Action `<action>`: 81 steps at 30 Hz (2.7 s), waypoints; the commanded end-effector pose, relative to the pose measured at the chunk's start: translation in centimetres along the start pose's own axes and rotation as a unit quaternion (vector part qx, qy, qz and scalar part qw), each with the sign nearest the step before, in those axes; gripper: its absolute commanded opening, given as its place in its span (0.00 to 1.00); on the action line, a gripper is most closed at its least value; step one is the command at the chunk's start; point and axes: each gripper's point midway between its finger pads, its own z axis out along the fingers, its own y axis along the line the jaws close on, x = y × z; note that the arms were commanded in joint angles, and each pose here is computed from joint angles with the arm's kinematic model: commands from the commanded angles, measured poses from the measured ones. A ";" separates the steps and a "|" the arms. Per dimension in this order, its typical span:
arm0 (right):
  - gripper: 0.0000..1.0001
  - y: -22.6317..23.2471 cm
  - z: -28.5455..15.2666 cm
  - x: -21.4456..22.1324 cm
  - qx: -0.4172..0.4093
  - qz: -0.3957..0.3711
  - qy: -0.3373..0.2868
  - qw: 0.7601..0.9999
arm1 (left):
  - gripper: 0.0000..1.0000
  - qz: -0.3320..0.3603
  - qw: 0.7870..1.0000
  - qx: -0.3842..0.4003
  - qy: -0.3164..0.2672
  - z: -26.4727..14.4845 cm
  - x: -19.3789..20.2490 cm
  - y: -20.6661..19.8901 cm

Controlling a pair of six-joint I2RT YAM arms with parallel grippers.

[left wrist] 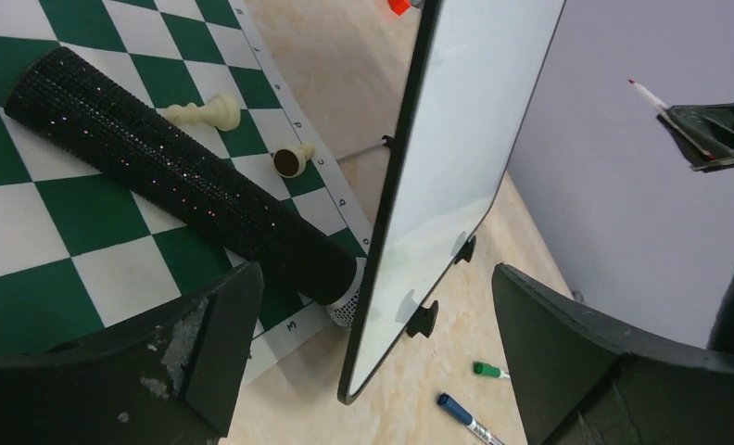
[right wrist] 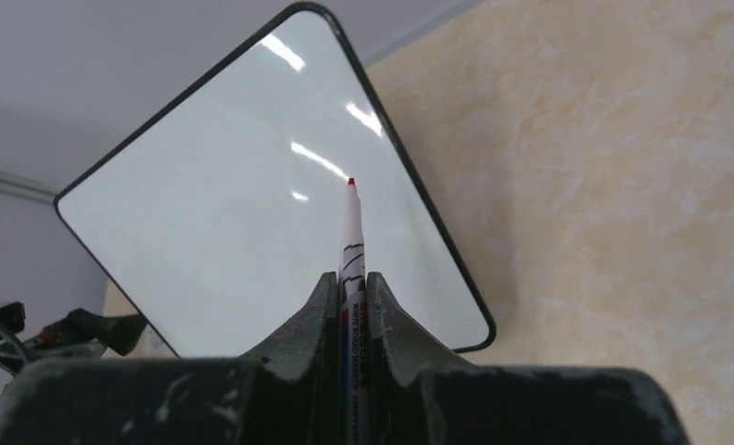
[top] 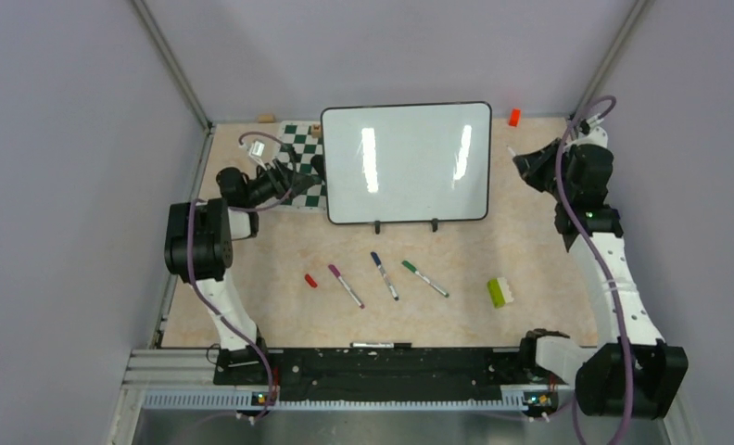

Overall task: Write a sentence on the whiteboard
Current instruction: Move the whiteboard to the center of the board.

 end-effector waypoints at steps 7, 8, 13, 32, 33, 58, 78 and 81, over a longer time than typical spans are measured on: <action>0.00 -5.3 4.8 -4.8 0.055 0.051 -0.051 0.996 | 0.99 0.018 0.987 0.155 0.049 2.3 -1.5 -1.4; 0.00 -5.9 5.5 -4.4 0.061 0.056 -0.040 0.996 | 0.99 0.013 0.985 0.160 0.058 2.6 -1.3 -1.3; 0.00 -8.1 8.7 -2.6 0.072 0.066 0.003 0.995 | 0.99 0.001 0.983 0.165 0.077 3.8 -0.1 -0.8; 0.00 -11.6 17.3 4.0 0.041 0.064 0.163 0.984 | 0.60 -0.009 0.979 0.162 0.125 5.5 2.1 0.0; 0.00 -11.4 17.5 4.3 0.033 0.067 0.169 0.983 | 0.57 -0.009 0.979 0.161 0.126 5.6 2.2 0.0; 0.00 -6.5 15.7 9.9 -0.066 0.072 0.243 0.965 | 0.00 0.010 0.971 0.173 0.162 5.3 4.8 -1.9; 0.00 -3.7 11.8 10.5 -0.125 0.089 0.255 0.955 | 0.00 -0.013 0.960 0.213 0.183 3.5 7.1 -5.5; 0.00 -4.0 12.0 10.4 -0.116 0.089 0.253 0.956 | 0.00 -0.019 0.958 0.220 0.182 3.5 6.9 -5.6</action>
